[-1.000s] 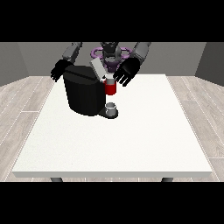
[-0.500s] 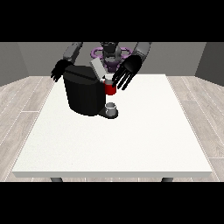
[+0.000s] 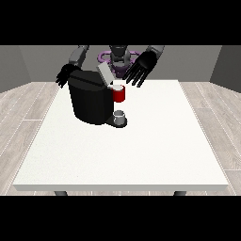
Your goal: Insert the coffee pod into the coffee machine and close the lid
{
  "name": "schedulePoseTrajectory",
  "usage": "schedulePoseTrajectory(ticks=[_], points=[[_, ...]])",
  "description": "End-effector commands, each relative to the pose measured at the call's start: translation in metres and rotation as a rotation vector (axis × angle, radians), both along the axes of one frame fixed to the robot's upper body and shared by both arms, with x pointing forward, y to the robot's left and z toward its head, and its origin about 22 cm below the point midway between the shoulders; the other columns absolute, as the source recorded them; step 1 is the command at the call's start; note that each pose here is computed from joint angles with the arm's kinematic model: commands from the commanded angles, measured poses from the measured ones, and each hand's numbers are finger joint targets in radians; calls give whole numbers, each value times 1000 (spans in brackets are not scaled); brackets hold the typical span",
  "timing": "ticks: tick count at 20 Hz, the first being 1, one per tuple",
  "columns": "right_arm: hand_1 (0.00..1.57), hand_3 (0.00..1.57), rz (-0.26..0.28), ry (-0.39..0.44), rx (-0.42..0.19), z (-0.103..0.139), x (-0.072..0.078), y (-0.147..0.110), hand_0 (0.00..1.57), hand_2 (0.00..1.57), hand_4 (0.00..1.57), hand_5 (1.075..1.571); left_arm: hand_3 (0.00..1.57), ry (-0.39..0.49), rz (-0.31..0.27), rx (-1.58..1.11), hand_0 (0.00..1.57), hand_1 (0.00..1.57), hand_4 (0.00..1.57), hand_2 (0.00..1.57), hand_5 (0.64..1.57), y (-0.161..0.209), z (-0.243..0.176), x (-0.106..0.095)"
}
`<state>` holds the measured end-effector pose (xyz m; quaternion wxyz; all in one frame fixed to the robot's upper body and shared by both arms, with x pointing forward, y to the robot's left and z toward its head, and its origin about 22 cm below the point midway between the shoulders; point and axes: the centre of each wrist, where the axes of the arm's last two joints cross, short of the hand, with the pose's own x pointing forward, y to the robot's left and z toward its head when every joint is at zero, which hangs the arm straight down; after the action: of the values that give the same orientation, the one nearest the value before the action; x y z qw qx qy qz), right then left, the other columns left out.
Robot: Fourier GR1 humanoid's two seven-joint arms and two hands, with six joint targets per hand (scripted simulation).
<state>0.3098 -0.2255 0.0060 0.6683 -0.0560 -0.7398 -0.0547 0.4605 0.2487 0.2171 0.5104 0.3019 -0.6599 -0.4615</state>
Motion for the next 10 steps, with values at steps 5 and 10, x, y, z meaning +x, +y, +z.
schedulePoseTrajectory(ticks=[5,10], points=[[0,0,-58,110,26,-26,-25,-35,0,0,433,1571,0,153,-15,-149,0,0,0,0,1571,-4,-71,-11],[0,0,-85,157,51,-50,-49,-26,0,0,370,1571,0,171,21,-600,0,0,249,0,1571,2,-112,-20]])
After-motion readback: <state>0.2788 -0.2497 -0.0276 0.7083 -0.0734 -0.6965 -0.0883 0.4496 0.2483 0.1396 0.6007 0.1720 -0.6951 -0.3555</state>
